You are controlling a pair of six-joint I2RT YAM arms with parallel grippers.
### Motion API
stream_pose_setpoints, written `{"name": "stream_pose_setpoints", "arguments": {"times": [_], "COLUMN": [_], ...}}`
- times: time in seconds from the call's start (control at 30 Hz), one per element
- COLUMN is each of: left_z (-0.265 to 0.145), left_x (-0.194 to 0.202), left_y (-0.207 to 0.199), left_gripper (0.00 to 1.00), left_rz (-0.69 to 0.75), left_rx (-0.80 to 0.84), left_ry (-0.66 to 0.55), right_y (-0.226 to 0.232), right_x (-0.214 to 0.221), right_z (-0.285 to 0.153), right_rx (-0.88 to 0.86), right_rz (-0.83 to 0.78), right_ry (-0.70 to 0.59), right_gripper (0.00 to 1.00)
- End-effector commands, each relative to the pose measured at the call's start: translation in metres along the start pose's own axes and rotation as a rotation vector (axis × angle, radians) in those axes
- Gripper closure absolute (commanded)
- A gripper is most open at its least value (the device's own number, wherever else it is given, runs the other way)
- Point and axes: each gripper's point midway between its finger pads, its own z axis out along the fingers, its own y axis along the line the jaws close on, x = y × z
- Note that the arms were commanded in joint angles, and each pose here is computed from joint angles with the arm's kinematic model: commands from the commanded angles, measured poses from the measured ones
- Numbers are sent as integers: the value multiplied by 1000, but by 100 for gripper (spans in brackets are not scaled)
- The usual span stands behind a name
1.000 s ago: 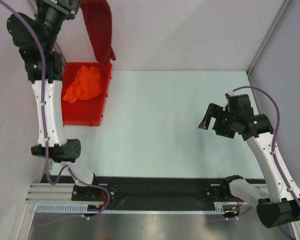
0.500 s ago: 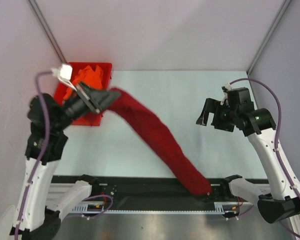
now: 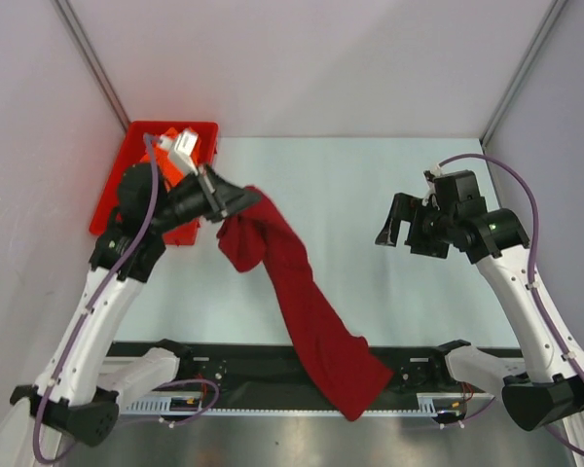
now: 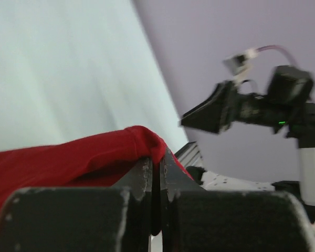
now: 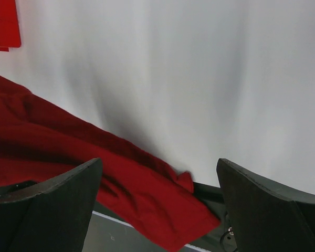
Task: Fold and stack the t-shirts
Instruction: Move the tshirt to the center of the board
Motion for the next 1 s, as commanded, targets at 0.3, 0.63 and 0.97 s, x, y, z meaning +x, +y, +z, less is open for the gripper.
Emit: {"name": "stream_pose_setpoints", "arguments": {"times": [0.3, 0.63, 0.97], "left_z": [-17, -16, -88], "left_x": [-75, 24, 27], "left_y": [-235, 48, 150], "left_gripper": [100, 59, 4], "left_rz": [321, 188, 74], "left_rx": [679, -247, -844], "left_ry": [-90, -46, -148], "right_y": [4, 11, 46], "right_x": [-5, 7, 27], "right_z": [-7, 16, 92], "right_rx": [-10, -46, -90], "right_rz": [41, 21, -85], "right_ry": [-56, 23, 149], "right_gripper": [2, 1, 12]}}
